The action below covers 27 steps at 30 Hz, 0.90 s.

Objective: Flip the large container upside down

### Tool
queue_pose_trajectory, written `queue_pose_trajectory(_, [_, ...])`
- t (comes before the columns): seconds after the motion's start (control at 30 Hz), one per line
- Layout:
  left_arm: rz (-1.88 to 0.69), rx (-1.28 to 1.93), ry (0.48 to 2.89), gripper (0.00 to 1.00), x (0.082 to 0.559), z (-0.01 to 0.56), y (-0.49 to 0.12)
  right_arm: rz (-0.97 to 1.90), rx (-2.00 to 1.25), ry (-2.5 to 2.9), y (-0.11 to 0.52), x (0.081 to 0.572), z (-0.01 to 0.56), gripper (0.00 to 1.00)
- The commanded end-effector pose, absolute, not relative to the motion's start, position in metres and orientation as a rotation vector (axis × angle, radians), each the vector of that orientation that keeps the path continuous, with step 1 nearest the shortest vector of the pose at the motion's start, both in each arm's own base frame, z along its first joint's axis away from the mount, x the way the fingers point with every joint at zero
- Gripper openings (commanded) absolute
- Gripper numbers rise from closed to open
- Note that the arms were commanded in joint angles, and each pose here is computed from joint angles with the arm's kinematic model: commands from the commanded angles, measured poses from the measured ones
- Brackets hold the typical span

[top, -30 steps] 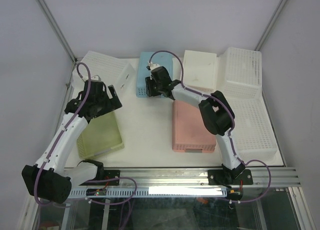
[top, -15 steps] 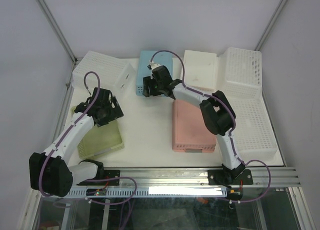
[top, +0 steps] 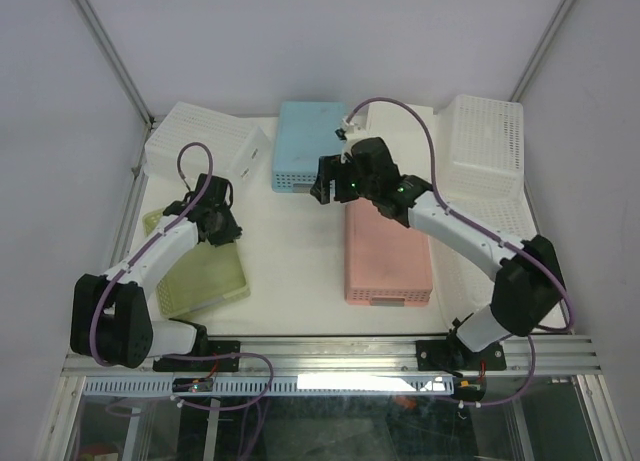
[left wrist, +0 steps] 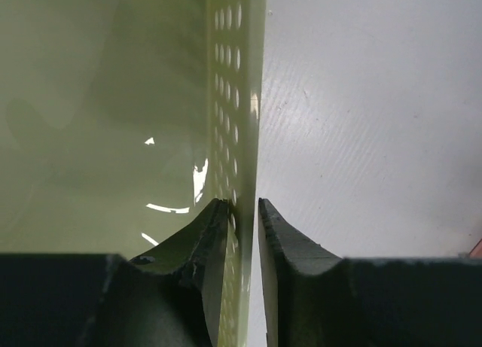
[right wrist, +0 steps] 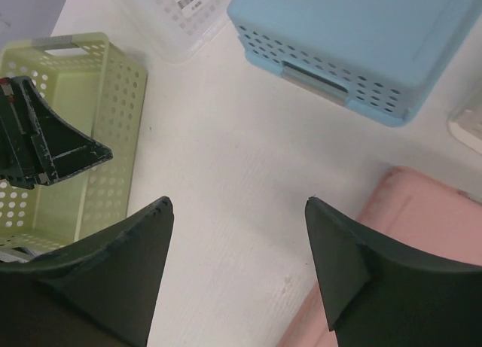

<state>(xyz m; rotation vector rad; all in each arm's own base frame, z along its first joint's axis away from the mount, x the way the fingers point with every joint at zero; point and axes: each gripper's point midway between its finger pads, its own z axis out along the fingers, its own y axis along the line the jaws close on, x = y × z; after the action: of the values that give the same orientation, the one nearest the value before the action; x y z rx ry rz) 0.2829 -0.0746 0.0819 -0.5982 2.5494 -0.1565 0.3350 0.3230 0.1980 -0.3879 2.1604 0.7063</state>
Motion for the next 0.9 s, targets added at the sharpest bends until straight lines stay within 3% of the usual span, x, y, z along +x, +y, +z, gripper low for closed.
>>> queue_pose_trajectory(0.0, [-0.188, -0.572, 2.497, 0.22, 0.296, 0.089, -0.077, 0.587, -0.297, 2.122, 0.278, 0.334, 0.221, 0.75])
queue_pose_trajectory(0.27, [-0.186, -0.572, 2.5, 0.19, 0.29, 0.086, -0.076, 0.485, -0.161, 2.029, 0.22, 0.334, 0.257, 0.78])
queue_pose_trajectory(0.37, [-0.233, -0.555, 2.508, 0.0, 0.29, 0.09, -0.083, 0.468, -0.136, 2.017, 0.211, 0.336, 0.262, 0.78])
queue_pose_trajectory(0.4, [-0.257, -0.546, 2.504, 0.0, 0.29, 0.094, -0.086, 0.461, -0.13, 2.011, 0.208, 0.336, 0.265, 0.78])
queue_pose_trajectory(0.63, [-0.584, -0.385, 2.482, 0.0, 0.262, 0.155, -0.126, 0.394, -0.085, 1.955, 0.182, 0.336, 0.291, 0.79])
queue_pose_trajectory(0.87, [-1.067, -0.21, 2.299, 0.0, 0.251, 0.254, -0.18, 0.337, -0.008, 1.872, 0.155, 0.335, 0.318, 0.8])
